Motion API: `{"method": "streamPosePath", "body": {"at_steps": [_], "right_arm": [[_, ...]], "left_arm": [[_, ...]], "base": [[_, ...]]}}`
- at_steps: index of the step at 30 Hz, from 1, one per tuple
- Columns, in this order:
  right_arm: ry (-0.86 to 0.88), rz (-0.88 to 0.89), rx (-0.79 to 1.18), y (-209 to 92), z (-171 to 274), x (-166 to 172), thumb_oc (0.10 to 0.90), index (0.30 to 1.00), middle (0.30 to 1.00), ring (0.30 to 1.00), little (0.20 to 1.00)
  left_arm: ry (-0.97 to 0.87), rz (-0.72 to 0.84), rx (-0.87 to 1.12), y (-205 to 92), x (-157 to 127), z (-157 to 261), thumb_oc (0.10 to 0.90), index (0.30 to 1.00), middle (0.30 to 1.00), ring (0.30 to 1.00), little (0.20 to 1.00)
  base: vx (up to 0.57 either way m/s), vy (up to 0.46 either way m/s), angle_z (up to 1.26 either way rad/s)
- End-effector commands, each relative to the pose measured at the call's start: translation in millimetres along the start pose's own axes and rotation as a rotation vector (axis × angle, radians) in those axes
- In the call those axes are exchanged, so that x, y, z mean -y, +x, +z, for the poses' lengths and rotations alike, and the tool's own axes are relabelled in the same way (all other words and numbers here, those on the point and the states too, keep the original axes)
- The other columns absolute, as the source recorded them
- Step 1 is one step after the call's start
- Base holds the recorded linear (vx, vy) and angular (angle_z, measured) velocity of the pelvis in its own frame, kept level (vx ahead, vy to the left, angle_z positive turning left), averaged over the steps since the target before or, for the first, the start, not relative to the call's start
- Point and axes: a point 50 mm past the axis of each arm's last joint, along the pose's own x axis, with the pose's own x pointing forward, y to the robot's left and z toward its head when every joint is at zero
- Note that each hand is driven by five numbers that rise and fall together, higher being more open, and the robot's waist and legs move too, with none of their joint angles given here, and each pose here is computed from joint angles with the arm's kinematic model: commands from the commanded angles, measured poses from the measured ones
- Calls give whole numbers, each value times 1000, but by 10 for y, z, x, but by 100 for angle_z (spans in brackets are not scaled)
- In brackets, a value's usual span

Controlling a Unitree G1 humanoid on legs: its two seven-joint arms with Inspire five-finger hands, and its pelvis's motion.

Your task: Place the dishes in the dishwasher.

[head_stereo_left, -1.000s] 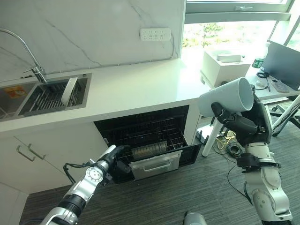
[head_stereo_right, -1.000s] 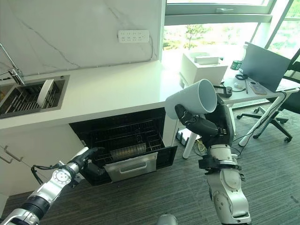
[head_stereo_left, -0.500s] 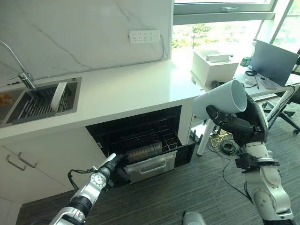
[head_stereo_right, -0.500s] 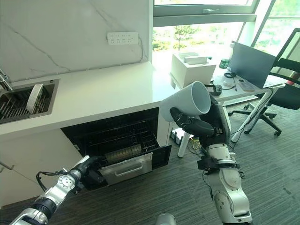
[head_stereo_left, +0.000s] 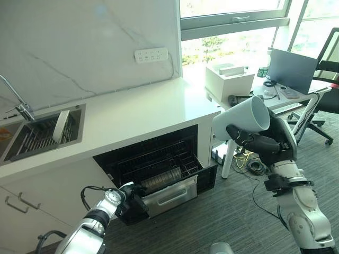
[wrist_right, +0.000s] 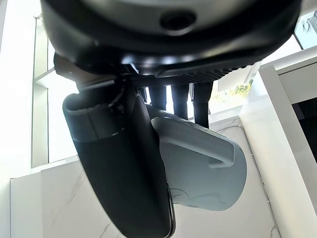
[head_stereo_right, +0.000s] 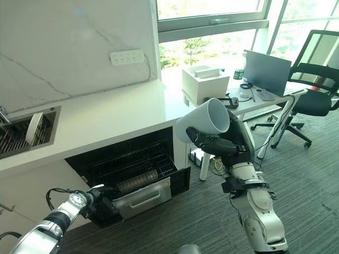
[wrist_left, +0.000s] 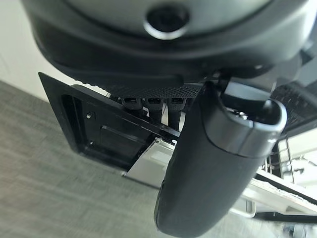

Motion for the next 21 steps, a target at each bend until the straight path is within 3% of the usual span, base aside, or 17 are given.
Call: {"method": "streamPosePath", "body": {"at_steps": [1, 14, 17, 21], "right_arm": [[23, 185, 313, 259, 617, -274, 400, 300, 300, 300, 300], [18, 214, 281, 322, 621, -336, 400, 300, 300, 300, 300], [6, 216, 276, 310, 595, -319, 400, 300, 300, 300, 300], [-42, 202, 282, 290, 593, -282, 400, 300, 300, 300, 300]], "left_arm": [[-9, -382, -94, 54, 441, -161, 800, 900, 900, 900, 900], [170, -697, -247, -68, 583, -247, 800, 900, 900, 900, 900], [178, -627, -151, -80, 497, -95, 800, 900, 900, 900, 900], [129, -380, 85, -152, 209, 238, 800, 900, 900, 900, 900]], "base": [[28, 44, 0], [-17, 20, 1], [22, 18, 1], [-33, -22, 8]]}}
